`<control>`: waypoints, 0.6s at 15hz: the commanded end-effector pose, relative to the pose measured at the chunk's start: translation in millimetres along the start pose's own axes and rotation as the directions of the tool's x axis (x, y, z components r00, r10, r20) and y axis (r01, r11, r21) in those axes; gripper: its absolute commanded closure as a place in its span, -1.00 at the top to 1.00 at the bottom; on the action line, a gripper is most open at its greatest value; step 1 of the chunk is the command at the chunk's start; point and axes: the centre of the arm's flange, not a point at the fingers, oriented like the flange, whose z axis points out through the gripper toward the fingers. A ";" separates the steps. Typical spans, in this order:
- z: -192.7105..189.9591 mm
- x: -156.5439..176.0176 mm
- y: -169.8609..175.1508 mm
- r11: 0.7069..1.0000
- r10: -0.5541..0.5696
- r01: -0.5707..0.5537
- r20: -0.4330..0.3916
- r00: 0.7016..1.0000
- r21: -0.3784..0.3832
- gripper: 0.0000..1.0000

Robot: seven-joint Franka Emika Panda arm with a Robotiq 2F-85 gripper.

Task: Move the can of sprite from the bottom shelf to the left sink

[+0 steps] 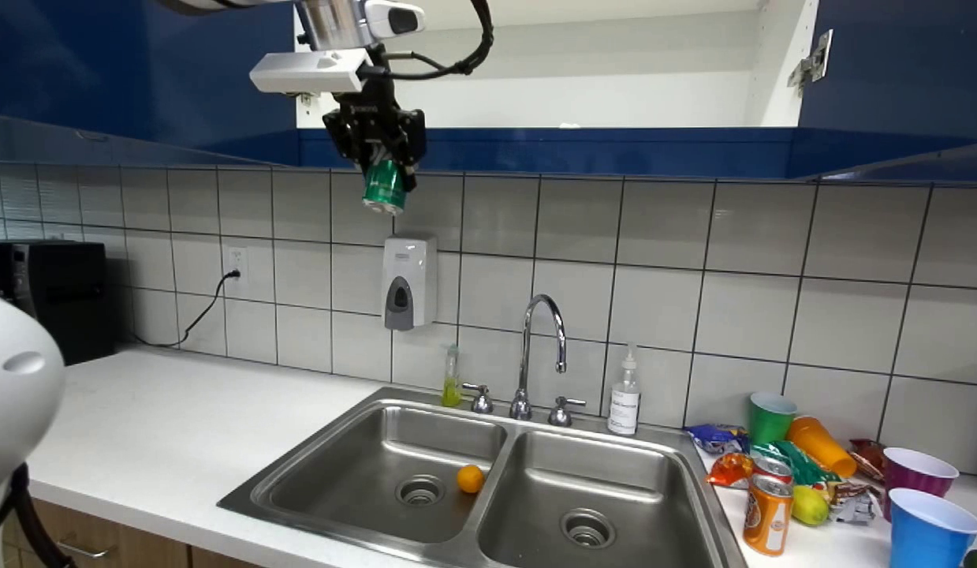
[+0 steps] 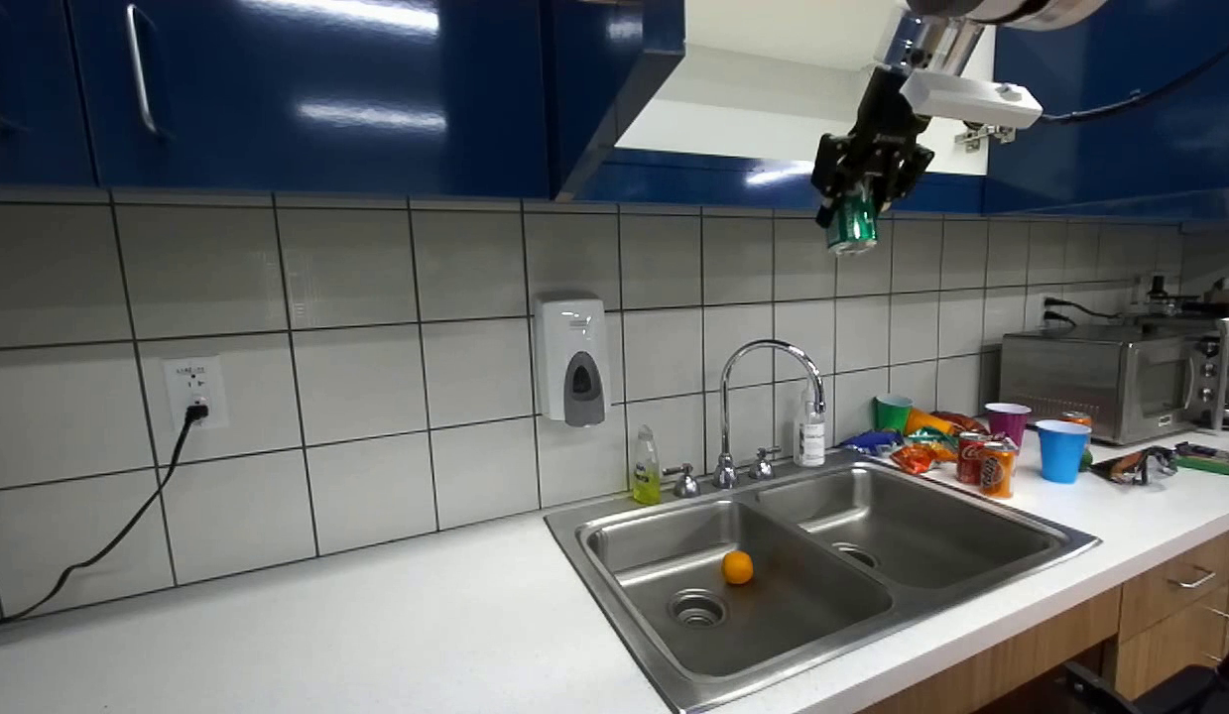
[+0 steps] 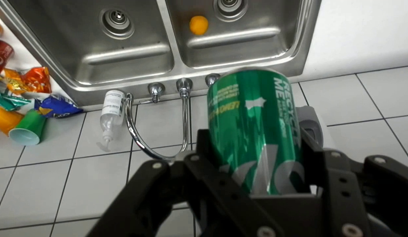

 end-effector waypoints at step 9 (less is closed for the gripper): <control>79.6 -50.0 12.3 0.998 -0.066 0.066 0.036 0.997 0.009 -0.24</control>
